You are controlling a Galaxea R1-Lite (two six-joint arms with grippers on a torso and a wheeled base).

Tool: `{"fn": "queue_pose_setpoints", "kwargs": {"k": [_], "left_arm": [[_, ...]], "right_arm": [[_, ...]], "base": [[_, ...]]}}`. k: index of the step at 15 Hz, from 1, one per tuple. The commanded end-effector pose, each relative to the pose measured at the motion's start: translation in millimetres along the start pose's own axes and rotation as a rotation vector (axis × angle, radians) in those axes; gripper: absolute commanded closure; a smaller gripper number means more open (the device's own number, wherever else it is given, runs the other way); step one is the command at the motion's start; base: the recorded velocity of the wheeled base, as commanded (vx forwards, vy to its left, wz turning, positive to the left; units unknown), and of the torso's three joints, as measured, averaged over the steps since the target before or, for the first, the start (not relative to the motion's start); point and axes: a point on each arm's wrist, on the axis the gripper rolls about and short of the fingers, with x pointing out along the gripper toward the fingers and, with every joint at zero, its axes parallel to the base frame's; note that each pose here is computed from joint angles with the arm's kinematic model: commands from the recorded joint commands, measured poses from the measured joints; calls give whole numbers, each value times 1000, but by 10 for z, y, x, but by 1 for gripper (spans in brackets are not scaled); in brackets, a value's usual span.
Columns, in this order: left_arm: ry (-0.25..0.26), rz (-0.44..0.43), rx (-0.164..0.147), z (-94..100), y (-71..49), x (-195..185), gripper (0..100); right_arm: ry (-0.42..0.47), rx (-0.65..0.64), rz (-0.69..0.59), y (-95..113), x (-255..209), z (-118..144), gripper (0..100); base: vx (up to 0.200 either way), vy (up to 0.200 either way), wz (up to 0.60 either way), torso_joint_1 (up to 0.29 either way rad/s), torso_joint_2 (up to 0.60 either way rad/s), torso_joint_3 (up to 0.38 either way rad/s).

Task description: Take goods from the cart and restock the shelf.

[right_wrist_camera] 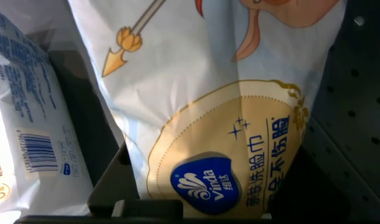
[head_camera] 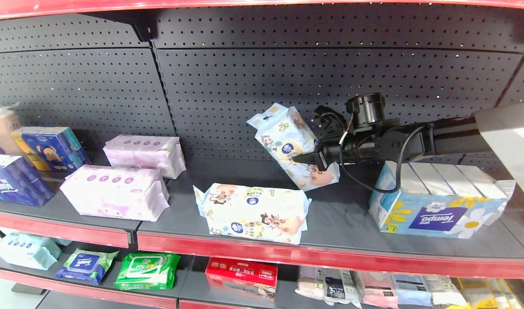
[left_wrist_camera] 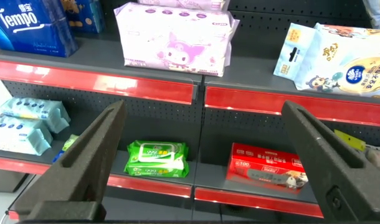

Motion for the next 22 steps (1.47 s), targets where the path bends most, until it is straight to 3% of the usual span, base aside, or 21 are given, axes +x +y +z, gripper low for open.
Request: {"fn": "queue_pose_setpoints", "kwargs": {"k": [1,18,19,22], "left_arm": [[0,1,-1,0,0,0,0],[0,1,0,0,0,0,0],[0,1,-1,0,0,0,0],[0,1,0,0,0,0,0]], "right_arm": [[1,-2,5,17,11,-2,100],[4,-13,17,47,41,-9,100],[4,-13,17,47,41,-9,0],[1,-17,20,61,48,6,0]], "base": [[0,0,0,0,0,0],[0,0,0,0,0,0],[0,0,0,0,0,0],[0,0,0,0,0,0]]}}
